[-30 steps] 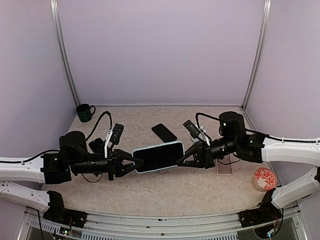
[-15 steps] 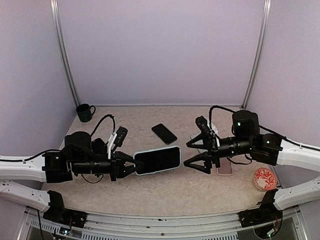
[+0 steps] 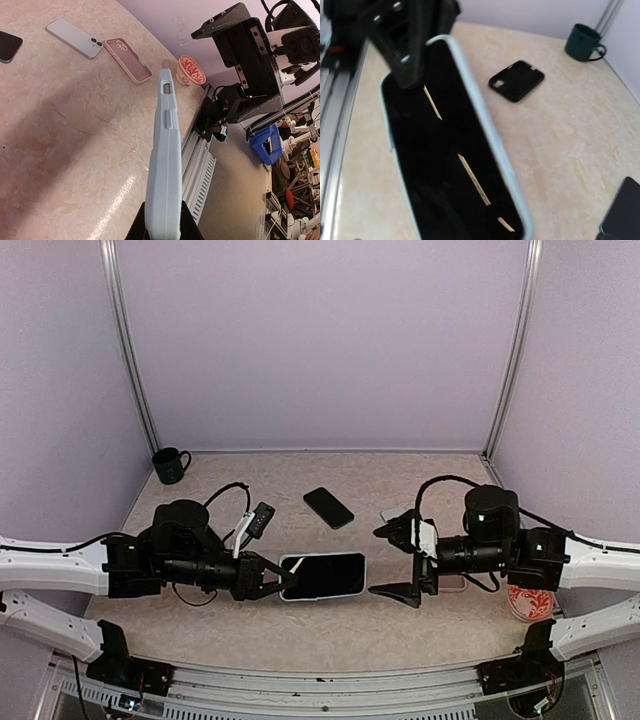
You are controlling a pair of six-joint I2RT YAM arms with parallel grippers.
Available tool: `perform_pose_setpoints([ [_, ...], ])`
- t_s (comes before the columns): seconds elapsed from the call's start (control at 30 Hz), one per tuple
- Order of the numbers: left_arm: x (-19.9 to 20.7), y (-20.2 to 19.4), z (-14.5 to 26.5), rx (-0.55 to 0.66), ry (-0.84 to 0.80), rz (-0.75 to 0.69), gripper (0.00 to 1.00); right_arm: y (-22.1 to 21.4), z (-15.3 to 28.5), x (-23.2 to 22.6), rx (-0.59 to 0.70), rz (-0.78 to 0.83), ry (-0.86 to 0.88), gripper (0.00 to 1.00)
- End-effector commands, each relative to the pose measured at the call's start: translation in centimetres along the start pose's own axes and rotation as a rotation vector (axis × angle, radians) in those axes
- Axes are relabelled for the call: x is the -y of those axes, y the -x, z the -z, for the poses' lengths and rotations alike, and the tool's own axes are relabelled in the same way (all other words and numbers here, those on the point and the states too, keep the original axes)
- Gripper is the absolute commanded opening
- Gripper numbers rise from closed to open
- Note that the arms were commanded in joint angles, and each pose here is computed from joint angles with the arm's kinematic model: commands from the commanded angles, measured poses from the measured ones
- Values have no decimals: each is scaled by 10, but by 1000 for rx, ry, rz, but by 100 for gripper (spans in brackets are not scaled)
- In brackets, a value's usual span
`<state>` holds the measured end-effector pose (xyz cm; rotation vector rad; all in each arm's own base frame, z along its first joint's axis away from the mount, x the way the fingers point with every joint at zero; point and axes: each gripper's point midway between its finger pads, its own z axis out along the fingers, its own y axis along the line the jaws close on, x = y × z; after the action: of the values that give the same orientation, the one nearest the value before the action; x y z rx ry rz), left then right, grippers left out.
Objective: Put the phone into the phone case
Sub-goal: Pass from the left arm to the right
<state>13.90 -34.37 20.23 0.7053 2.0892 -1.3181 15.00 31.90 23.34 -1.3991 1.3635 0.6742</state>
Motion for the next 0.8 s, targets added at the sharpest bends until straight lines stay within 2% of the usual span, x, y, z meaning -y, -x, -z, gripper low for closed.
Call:
perform_pose_setpoints([
  [0.0,19,25,-2,53,-75,25,0,4,-10,-10,-4,160,11,100],
  [0.13,18,27,-5,64,-93,49,0,11,-18,-22,18,212,36,99],
  [0.47,19,28,-10,70,-119,71,0,-10,-57,-29,-104,246,-12,100],
  [0.77,14,23,-13,57,-104,81,0,-5,-62,-24,-105,294,-74,99],
])
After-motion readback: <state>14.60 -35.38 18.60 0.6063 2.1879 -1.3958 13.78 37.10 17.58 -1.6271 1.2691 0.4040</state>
